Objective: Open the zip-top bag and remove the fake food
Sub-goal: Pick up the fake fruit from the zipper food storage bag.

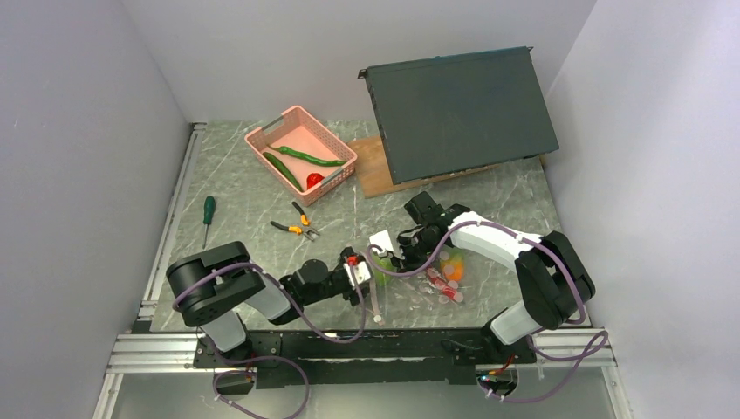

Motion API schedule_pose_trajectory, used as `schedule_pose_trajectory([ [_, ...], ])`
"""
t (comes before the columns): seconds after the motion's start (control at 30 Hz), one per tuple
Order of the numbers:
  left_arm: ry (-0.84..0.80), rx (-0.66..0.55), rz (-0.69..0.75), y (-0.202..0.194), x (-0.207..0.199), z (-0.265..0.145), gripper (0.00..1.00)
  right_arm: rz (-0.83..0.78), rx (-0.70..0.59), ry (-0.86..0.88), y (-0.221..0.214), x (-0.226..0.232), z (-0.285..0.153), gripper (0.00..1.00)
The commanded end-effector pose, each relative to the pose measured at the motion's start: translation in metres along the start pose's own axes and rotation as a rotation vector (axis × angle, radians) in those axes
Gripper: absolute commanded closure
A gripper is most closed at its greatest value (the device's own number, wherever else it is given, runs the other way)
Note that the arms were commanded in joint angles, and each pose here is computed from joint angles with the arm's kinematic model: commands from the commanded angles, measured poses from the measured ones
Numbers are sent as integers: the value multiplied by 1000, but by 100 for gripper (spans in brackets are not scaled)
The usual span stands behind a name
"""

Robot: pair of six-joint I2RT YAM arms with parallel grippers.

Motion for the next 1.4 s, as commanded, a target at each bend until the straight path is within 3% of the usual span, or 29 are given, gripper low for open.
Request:
schedule_pose_trajectory([
  [0.0, 10, -48, -62, 4, -1, 0, 41, -3, -31, 32, 3, 3, 3, 86],
  [0.1, 7, -50, -73, 4, -2, -2, 61, -3, -29, 33, 3, 3, 3, 86],
  [0.27, -9, -53, -92, 4, -6, -15, 80, -4, -29, 32, 3, 3, 2, 86],
  [0.57, -8, 58, -141, 5, -10, -43, 98, -5, -27, 31, 2, 3, 2, 86],
  [0.77, 60, 162, -192, 14, -7, -54, 100, -4, -27, 32, 2, 3, 2, 86],
  [1.37, 176, 77, -452, 46, 0, -99, 100, -3, -34, 24, 3, 4, -1, 86],
])
Point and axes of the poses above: each gripper's point midway between its finger pads, its own z axis out along the fingers, its own x axis along the line the jaws close on, y = z × x, the point moved 9 cm from there along -z, back along the fingers, and after that the axes turned 8 degrees about -z, right-handed, at the moved point
